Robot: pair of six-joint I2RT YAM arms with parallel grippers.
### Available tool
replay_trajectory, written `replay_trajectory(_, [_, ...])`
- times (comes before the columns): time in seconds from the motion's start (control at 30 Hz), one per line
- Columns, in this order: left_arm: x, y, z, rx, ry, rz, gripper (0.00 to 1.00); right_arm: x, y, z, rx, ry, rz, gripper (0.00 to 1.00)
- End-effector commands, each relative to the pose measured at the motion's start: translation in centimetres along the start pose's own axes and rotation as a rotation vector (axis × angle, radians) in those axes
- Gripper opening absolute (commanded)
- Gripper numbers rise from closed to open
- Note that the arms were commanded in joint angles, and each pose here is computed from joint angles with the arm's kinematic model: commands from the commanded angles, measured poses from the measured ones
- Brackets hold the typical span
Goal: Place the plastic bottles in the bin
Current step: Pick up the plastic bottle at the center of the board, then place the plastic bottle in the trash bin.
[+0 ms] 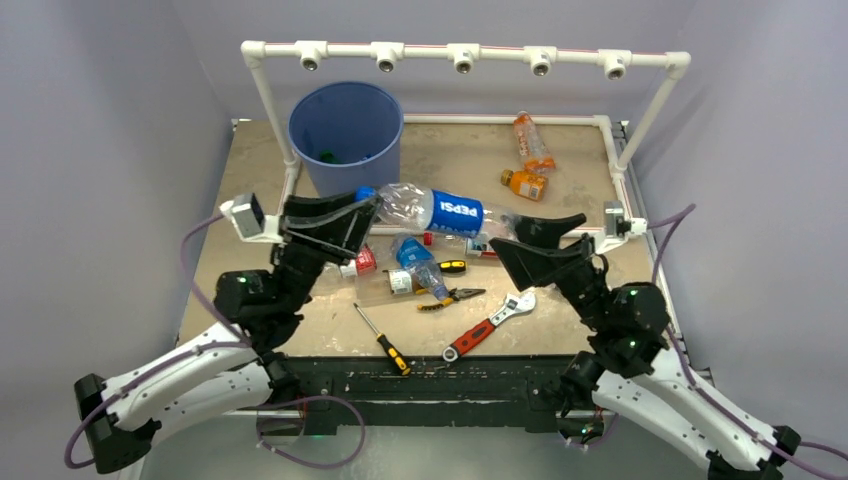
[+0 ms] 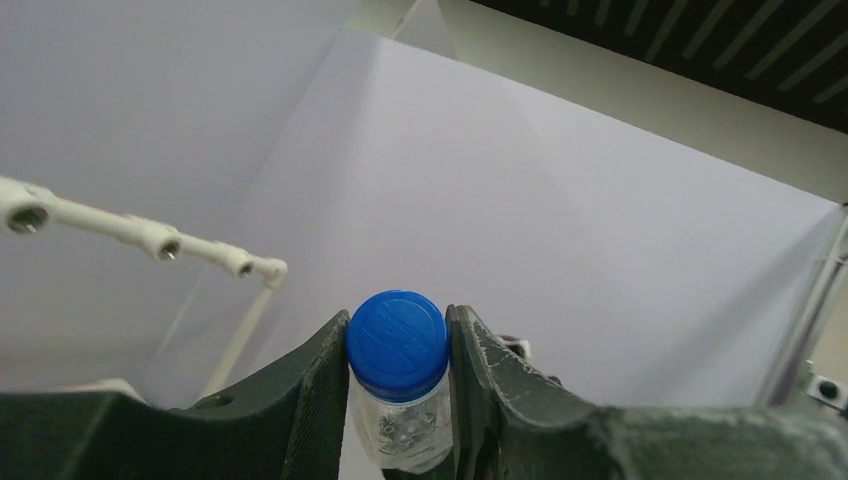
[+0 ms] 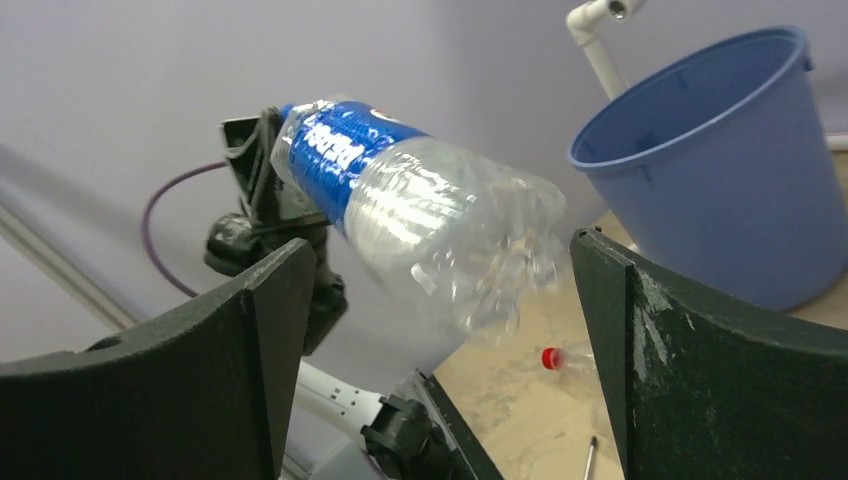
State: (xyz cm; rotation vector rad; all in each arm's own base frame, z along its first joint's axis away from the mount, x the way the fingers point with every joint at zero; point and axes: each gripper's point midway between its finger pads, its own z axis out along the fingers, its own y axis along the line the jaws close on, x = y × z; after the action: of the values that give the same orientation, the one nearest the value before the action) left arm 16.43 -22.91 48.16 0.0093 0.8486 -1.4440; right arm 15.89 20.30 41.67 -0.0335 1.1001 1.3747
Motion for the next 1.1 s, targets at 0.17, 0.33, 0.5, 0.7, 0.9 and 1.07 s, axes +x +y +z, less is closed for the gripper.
replay_trajectory(0.17, [-10.0,6.1,1.0,-0.523,-0.008,0.777,0.0,-3.9,-0.1,-4.6,0.161,0.033,-0.181,0.99])
replay_trajectory(0.33, [-11.9,8.4,2.6,-0.681,-0.032,1.052,0.0,-2.9,-2.2,-6.9,0.23,0.031,-0.155,0.99])
replay_trajectory(0.5, [-12.6,10.5,5.2,-0.738,-0.059,1.171,0.0,-2.1,-3.4,-7.5,0.268,0.035,-0.138,0.99])
replay_trajectory(0.7, [-13.6,21.2,4.0,-0.982,-0.034,1.066,0.0,-0.5,-4.8,-7.5,0.308,0.081,-0.127,0.99])
replay_trajectory(0.9, [-15.4,27.8,1.0,-1.06,-0.093,0.994,0.0,0.6,-5.8,-7.8,0.357,0.134,-0.134,0.99])
replay_trajectory(1.07, [-13.0,31.7,0.6,-1.028,-0.009,0.909,0.0,1.4,-6.5,-8.4,0.372,0.138,-0.107,0.99])
